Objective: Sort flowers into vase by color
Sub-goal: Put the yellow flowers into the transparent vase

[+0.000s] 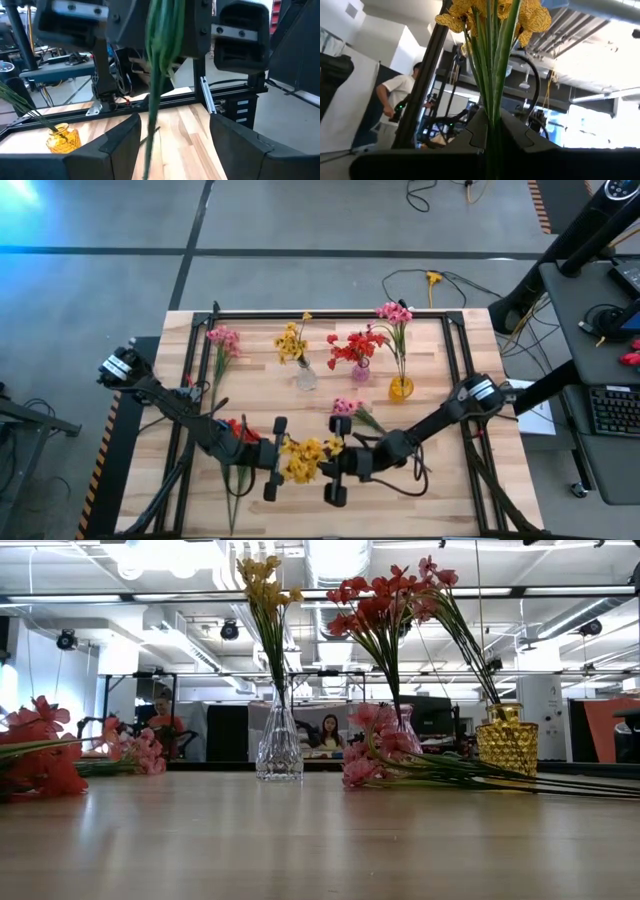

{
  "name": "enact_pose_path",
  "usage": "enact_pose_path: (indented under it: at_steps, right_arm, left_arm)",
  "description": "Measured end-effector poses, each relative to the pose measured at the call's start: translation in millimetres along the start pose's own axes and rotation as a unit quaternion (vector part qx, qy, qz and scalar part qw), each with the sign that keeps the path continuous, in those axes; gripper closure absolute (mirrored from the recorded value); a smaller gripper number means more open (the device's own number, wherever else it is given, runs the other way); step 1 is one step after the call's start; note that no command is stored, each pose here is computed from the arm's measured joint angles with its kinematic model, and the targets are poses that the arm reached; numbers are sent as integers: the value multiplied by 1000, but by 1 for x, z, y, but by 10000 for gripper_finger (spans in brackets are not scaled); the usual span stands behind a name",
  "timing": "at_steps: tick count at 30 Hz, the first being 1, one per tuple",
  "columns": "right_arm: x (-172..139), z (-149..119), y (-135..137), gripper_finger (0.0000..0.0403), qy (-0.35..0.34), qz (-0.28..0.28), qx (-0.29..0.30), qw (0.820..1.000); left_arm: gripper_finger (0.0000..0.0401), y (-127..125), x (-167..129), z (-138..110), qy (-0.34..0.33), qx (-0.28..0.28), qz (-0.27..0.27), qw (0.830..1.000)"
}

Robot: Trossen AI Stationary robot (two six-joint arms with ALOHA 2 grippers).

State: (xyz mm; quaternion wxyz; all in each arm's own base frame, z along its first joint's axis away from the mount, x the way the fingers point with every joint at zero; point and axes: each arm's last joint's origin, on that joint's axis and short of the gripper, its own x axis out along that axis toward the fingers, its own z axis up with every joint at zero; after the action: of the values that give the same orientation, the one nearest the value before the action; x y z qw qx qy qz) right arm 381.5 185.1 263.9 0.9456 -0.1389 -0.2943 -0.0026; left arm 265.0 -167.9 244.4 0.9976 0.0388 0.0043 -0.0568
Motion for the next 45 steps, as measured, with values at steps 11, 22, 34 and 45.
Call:
enact_pose_path:
  at_steps: [11, 22, 34, 45]
  right_arm:
    - [19, -3, -7, 385, -28, 2, 0, 1000]
    - [17, -8, -1, 337, 43, -45, 13, 998]
    - [19, -5, -3, 210, 145, -68, 30, 987]
    - [34, 11, -25, 178, 332, -51, 84, 938]
  left_arm:
    - [341, 1, 0, -2, 11, -8, 13, 1000]
    - [398, 0, -7, -13, 78, -3, 61, 995]
    - [400, 4, -34, -3, 145, -19, 54, 988]
    - [401, 9, -43, -8, 190, -37, 65, 979]
